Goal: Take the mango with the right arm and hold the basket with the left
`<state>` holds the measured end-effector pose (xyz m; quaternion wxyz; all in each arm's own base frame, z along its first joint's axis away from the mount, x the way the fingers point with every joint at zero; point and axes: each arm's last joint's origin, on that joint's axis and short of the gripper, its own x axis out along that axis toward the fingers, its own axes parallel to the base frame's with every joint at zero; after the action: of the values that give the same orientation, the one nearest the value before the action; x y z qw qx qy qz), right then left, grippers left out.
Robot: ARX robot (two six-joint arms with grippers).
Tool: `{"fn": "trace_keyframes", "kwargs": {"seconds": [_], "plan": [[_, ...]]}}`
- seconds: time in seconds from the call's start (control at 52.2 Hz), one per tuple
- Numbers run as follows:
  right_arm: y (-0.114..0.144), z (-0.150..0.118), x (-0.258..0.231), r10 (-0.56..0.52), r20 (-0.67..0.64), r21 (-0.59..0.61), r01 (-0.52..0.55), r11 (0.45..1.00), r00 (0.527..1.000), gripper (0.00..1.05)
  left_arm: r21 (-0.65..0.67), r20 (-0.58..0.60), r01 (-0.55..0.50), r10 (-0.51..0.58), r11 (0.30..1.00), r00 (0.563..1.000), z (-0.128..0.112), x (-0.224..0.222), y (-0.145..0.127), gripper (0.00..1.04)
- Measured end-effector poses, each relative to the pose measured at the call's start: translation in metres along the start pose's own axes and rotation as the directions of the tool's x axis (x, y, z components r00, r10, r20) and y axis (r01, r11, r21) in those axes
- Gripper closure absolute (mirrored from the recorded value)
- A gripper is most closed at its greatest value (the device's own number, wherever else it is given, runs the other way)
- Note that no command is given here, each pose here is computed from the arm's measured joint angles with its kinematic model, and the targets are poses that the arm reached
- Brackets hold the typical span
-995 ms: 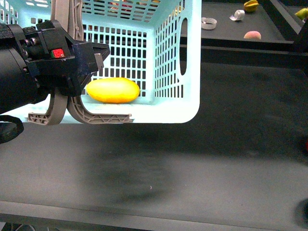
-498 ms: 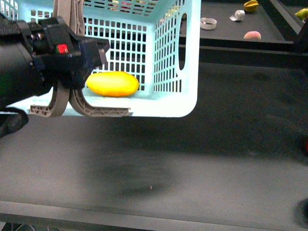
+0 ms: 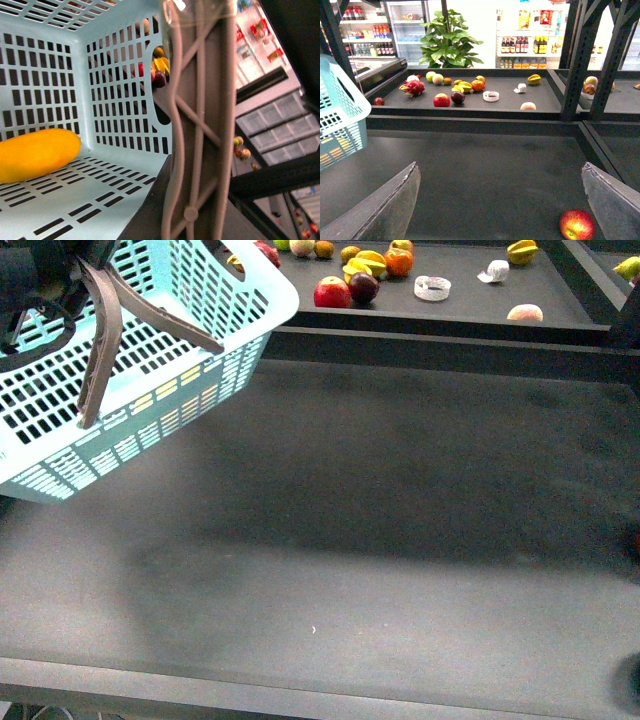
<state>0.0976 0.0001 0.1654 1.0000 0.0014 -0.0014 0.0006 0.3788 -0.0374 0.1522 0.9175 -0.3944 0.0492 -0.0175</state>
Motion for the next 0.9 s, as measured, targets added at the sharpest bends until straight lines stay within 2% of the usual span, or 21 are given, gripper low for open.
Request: {"fn": "trace_keyframes", "kwargs": {"seconds": [0.096,0.306,0.593,0.747,0.9], "plan": [[0.0,0.0,0.0,0.0,0.0,0.0,0.0,1.0,1.0,0.08,-0.126,0.03,-0.066,0.071,0.99,0.997,0.002,0.019,0.006,0.99],[0.0,0.0,0.0,0.0,0.0,0.0,0.0,1.0,1.0,0.08,-0.275,0.013,-0.208,0.22,0.939,0.975,-0.003,0.044,0.019,0.99],[0.0,0.0,0.0,0.0,0.0,0.0,0.0,1.0,1.0,0.08,-0.328,-0.015,-0.396,0.414,0.858,0.91,-0.016,0.067,0.055,0.99],[0.0,0.0,0.0,0.0,0.0,0.0,0.0,1.0,1.0,0.08,-0.392,0.003,-0.446,0.486,0.805,0.874,-0.013,0.073,0.065,0.99],[0.0,0.0,0.0,0.0,0.0,0.0,0.0,1.0,1.0,0.08,-0.448,0.021,-0.441,0.503,0.778,0.864,-0.011,0.078,0.067,0.99]]}}
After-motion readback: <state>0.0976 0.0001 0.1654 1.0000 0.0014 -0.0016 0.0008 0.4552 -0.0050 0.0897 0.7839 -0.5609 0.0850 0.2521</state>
